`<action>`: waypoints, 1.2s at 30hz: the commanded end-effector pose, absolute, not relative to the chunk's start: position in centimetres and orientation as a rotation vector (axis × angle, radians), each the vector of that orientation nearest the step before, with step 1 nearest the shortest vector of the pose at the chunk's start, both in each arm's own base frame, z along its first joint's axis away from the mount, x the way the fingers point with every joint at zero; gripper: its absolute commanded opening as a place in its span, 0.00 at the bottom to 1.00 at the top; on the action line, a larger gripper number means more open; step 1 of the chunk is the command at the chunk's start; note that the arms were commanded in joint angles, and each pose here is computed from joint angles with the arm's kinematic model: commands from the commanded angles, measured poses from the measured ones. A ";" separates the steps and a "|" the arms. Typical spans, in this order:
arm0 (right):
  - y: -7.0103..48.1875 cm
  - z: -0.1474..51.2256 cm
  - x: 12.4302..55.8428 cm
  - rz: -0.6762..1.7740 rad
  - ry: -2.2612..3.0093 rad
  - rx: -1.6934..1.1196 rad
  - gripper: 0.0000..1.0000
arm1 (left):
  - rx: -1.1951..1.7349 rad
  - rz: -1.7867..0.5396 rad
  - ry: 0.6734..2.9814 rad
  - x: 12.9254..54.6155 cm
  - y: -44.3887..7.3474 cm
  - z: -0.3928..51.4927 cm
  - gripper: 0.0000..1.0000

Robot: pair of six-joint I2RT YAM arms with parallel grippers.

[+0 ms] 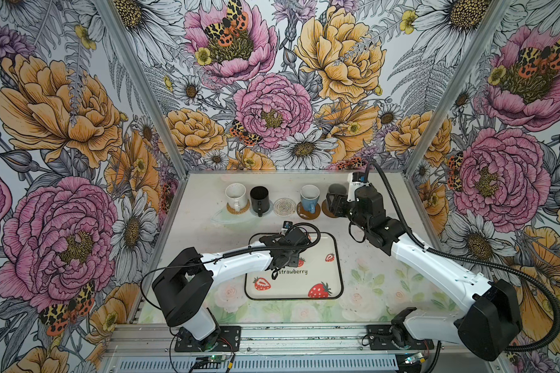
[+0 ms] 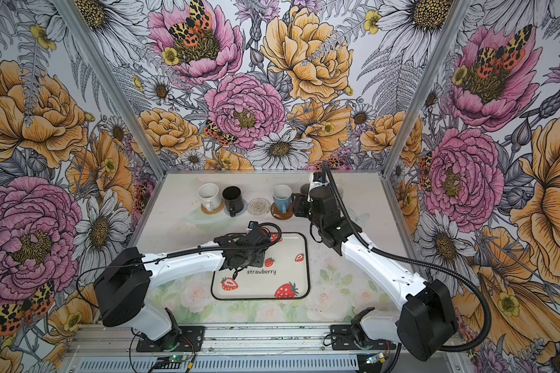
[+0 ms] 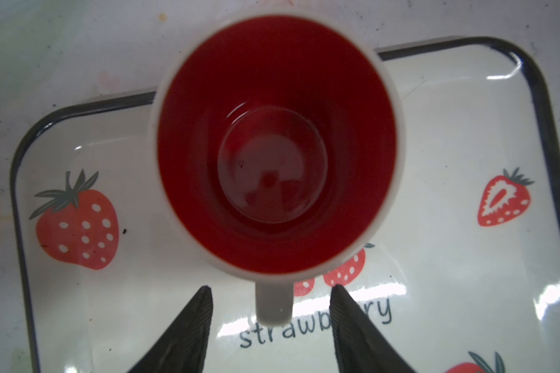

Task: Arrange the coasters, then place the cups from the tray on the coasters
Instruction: 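Lower the left gripper into the red-lined white mug on the tray and grip it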

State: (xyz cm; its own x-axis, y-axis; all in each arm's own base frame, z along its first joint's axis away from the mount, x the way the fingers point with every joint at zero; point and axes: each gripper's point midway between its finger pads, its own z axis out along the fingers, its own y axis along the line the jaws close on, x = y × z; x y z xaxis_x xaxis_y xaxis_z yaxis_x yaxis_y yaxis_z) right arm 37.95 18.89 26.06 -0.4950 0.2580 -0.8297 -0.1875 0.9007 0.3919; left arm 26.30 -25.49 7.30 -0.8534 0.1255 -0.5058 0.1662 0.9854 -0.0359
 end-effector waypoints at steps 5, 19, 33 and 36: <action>18.9 26.0 38.4 0.554 2.011 0.065 0.59 | 0.172 -0.087 2.579 27.7 -25.4 6.7 0.52; 19.1 25.9 38.6 0.565 2.013 0.064 0.59 | 0.168 -0.084 2.559 28.8 -25.5 6.4 0.39; 19.2 25.9 38.7 0.579 2.012 0.060 0.59 | 0.160 -0.060 2.568 29.2 -25.0 5.6 0.24; 19.3 25.8 38.8 0.581 2.014 0.058 0.59 | 0.157 -0.057 2.567 29.3 -24.9 5.6 0.20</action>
State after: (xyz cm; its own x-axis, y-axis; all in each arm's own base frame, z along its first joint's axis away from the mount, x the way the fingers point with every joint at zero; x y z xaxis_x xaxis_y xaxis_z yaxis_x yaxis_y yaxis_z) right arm 38.16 19.21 25.59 -0.5119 0.2604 -0.8186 -0.1967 0.8921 0.4067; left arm 28.13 -25.22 5.44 -0.8550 0.1124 -0.5063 0.1425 0.9896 -0.0209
